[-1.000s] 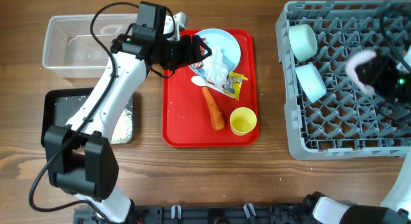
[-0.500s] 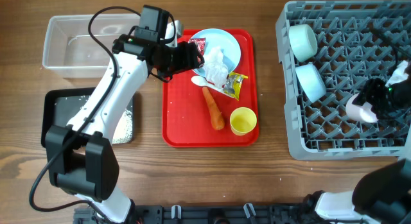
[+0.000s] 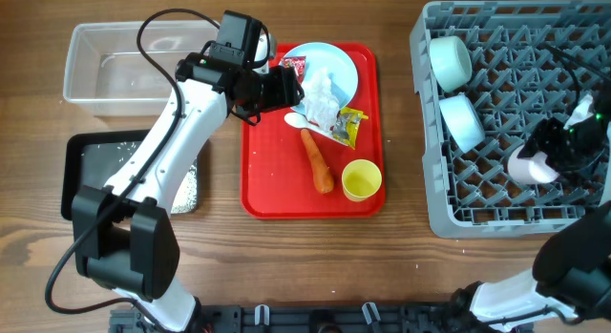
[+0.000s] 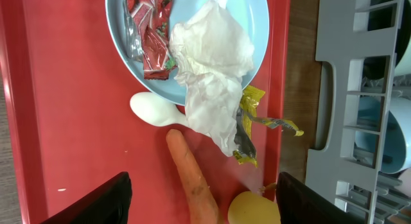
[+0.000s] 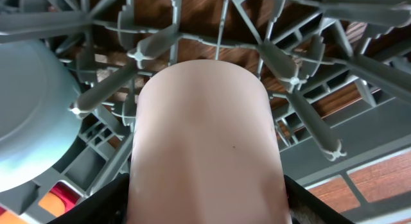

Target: Sort waste into correct bins and load items into the dishwasher rack

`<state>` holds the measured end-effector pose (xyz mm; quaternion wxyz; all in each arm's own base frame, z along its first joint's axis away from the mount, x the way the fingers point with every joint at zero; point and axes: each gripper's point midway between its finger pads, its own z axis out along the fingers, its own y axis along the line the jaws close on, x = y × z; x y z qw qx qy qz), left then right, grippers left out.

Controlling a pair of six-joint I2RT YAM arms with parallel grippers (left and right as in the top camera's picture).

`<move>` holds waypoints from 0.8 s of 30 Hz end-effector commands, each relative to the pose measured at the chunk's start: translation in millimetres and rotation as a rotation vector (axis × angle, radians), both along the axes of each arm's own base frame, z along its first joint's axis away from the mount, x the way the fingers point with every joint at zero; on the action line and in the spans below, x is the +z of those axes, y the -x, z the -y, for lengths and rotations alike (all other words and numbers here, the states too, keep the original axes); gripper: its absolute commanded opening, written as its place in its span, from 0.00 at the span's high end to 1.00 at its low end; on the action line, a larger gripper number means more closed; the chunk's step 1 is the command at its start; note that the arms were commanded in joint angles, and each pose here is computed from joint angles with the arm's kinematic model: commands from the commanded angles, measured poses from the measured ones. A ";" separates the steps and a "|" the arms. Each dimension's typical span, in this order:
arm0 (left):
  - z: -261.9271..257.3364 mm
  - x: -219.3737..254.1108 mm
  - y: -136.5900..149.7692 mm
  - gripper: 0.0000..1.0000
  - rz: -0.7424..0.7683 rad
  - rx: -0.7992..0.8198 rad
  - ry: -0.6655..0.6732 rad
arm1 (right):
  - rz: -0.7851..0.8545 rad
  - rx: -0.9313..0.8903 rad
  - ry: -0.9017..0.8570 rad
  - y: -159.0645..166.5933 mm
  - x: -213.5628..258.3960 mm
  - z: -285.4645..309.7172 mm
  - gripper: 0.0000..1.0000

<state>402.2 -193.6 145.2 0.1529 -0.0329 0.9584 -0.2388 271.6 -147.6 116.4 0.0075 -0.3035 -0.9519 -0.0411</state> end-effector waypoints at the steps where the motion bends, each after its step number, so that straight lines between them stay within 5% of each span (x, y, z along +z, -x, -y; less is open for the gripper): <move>1: -1.9 -4.8 -0.4 0.28 -0.002 -0.002 -0.020 | -0.050 -0.006 -0.011 2.5 -10.6 2.2 0.71; 2: -1.7 -4.8 -0.3 0.29 -0.002 -0.002 -0.020 | -0.054 -0.005 -0.013 2.9 -11.4 2.0 0.65; 5: -1.9 -4.8 -0.4 0.29 -0.002 -0.001 -0.020 | -0.047 -0.005 -0.009 1.0 -11.3 2.8 0.25; 8: -1.4 -4.8 -0.2 0.29 -0.002 -0.003 -0.020 | -0.020 -0.006 -0.015 -5.4 -7.9 2.8 0.12; 19: -2.1 -5.7 1.5 0.29 -0.009 -0.003 -0.023 | 0.190 0.074 -0.021 -46.7 72.8 -7.1 0.09; 24: 23.3 -7.8 35.7 0.30 -0.020 -0.269 -0.011 | 0.419 0.286 -0.017 -71.0 131.9 -56.5 0.04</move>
